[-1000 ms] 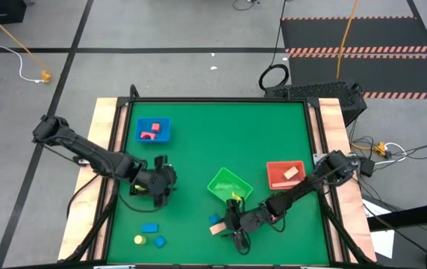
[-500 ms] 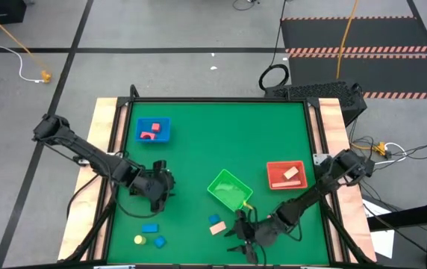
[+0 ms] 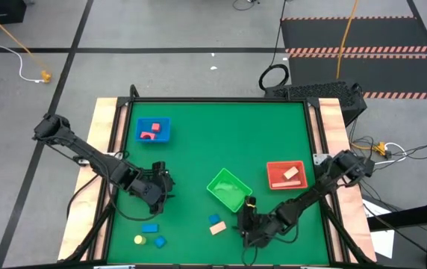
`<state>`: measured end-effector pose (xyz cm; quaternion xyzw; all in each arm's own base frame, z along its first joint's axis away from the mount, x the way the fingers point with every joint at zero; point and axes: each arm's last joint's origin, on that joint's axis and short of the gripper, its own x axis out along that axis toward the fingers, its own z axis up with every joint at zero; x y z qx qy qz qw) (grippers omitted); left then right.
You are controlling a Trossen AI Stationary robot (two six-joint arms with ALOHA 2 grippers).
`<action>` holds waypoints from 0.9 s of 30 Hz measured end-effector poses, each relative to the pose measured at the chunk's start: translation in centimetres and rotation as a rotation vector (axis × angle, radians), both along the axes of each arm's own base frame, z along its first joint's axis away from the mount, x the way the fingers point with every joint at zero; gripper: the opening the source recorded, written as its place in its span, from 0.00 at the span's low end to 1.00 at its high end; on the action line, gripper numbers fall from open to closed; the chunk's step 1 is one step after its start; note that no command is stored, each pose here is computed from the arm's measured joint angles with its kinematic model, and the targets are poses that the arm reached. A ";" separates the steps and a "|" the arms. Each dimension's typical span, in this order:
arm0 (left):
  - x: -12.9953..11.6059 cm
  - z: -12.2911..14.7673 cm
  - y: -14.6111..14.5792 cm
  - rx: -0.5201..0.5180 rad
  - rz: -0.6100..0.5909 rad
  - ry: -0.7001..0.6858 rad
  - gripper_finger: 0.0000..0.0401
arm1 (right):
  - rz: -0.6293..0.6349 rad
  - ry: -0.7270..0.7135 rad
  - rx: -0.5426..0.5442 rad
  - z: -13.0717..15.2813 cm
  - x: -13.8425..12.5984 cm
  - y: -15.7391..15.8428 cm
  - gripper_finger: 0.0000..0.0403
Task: Sort & place blocks by color
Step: Put the brown block into the orange basket
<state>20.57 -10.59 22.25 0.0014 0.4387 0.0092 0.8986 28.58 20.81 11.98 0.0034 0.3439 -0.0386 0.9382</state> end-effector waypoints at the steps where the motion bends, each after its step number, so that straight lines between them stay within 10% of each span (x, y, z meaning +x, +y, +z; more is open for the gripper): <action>1: 0.0 0.0 0.0 0.000 0.000 0.000 0.53 | -0.007 0.009 -0.008 -0.1 0.1 -0.3 0.56; 10: 0.0 0.0 0.0 0.000 0.000 0.000 0.53 | -0.079 0.039 -0.075 -0.4 0.8 -2.1 0.56; 19: 0.0 0.0 0.0 -0.011 0.015 0.001 0.53 | 0.027 -0.021 0.224 1.3 0.3 0.6 0.56; 27: 0.0 0.0 -0.1 -0.033 0.041 0.000 0.53 | 0.019 -0.107 0.102 -0.7 0.7 1.4 0.56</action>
